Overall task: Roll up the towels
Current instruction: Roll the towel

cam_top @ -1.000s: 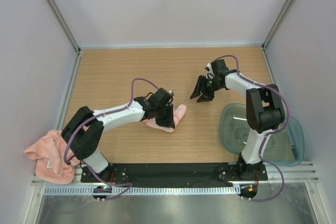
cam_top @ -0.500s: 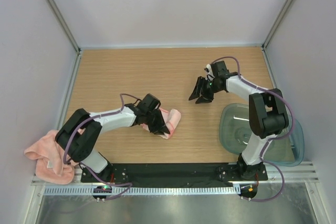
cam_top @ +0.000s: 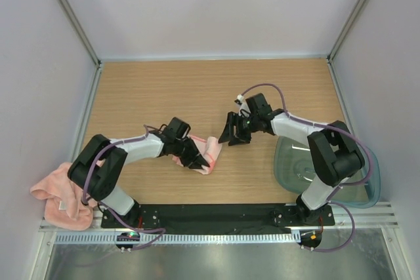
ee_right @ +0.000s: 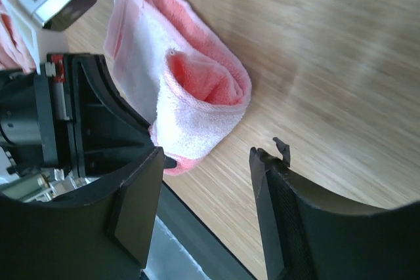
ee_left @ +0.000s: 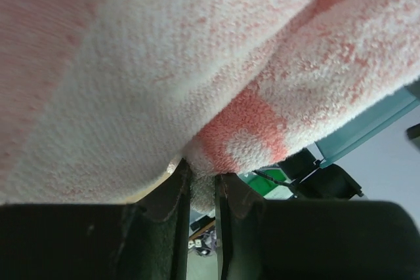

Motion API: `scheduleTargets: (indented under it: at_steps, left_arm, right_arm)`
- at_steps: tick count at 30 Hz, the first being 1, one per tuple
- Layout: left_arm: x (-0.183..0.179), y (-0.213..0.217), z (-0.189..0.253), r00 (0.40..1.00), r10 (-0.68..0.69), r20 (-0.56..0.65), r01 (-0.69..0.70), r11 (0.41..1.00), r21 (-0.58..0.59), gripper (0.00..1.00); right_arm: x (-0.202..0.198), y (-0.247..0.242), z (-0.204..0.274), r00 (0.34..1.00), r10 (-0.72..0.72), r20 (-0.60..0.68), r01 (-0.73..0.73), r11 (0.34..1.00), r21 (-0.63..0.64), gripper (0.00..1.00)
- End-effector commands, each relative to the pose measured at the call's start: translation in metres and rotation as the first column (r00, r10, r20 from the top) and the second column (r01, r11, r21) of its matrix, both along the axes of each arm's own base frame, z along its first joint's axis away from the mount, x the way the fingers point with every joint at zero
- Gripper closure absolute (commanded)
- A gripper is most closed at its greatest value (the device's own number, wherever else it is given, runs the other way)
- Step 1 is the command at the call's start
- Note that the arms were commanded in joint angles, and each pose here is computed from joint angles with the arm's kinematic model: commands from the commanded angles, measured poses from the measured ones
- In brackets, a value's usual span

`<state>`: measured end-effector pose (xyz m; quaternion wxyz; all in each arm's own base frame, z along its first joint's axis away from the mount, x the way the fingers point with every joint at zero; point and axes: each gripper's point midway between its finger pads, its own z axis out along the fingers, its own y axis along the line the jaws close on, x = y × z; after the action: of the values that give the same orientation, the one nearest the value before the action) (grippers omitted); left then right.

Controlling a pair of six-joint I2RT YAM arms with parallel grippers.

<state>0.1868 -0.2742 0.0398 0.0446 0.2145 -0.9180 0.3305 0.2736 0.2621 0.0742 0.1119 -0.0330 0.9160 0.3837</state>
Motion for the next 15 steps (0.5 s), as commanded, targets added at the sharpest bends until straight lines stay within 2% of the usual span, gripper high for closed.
scheduleTargets:
  at_steps: [1, 15]
  left_arm:
    - [-0.004, 0.001, -0.001, 0.997, 0.023, -0.071, -0.027, 0.999, -0.046, 1.0]
    - [-0.008, 0.02, -0.026, 0.983, 0.081, -0.167, -0.096, 0.992, -0.082, 1.0]
  right_arm:
    - [0.003, 0.021, 0.011, 0.996, 0.011, 0.087, -0.018, 0.997, 0.076, 0.38]
    - [-0.012, 0.047, -0.035, 0.998, 0.003, 0.064, -0.009, 0.997, 0.08, 0.36]
